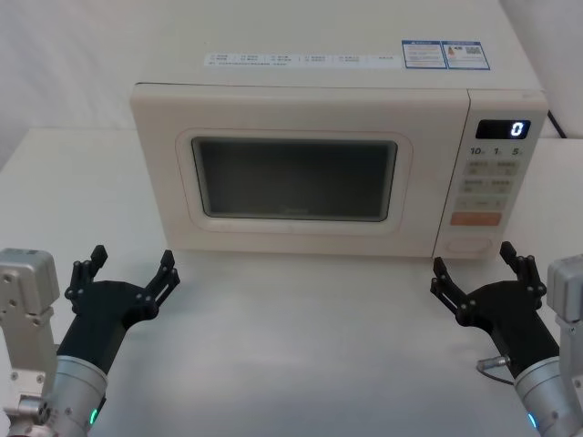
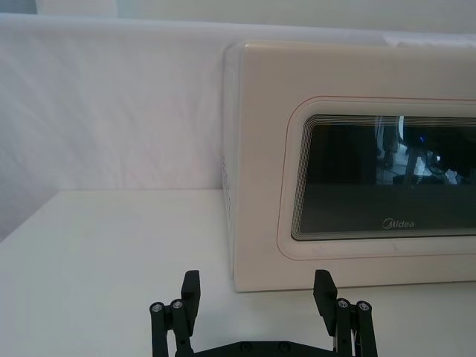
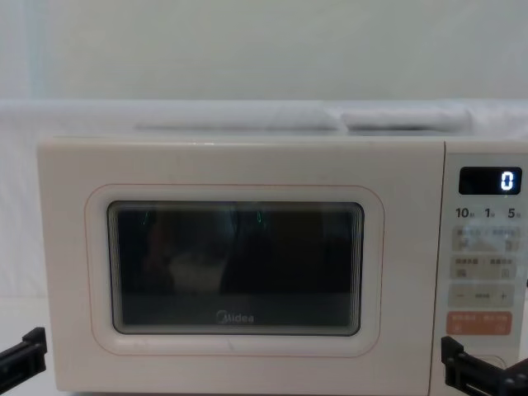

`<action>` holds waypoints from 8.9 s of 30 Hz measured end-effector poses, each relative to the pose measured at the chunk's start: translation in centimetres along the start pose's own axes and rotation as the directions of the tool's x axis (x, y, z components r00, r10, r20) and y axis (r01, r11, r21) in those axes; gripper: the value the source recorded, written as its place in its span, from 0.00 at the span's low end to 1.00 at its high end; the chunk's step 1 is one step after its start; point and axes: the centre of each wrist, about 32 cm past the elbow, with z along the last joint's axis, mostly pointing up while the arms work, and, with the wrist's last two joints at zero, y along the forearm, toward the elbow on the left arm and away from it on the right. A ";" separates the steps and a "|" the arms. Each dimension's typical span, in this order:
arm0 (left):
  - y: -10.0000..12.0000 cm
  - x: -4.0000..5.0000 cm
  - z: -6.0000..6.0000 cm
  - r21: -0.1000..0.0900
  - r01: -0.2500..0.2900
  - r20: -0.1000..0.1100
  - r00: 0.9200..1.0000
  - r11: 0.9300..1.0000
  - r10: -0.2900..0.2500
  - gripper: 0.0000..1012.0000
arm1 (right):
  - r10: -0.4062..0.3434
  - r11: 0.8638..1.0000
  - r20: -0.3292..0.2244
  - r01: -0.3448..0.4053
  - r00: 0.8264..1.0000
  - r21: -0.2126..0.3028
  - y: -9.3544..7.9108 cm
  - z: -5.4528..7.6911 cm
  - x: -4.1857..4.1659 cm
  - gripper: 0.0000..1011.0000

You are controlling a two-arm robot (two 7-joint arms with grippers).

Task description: Press the button to open the microwave door with one hand; close the microwave door with the other hand.

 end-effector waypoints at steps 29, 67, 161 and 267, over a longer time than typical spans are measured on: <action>0.0 0.00 0.0 0.000 0.000 0.000 1.000 1.000 0.000 0.99 | 0.000 1.000 0.000 0.000 1.000 0.000 0.0 0.0 0.00 0.99; 0.0 0.00 0.0 0.000 0.000 0.000 1.000 1.000 0.000 0.99 | 0.000 1.000 0.000 0.000 1.000 0.000 0.0 0.0 0.00 0.48; 0.0 0.00 0.0 0.000 0.000 0.000 1.000 1.000 0.000 0.99 | -0.046 0.987 -0.094 0.031 0.995 -0.155 6.4 -2.7 3.30 0.00; 0.0 0.00 0.0 0.000 0.000 0.000 1.000 1.000 0.000 0.99 | -0.005 0.995 -0.045 0.001 0.999 -0.096 2.7 -2.2 5.23 0.17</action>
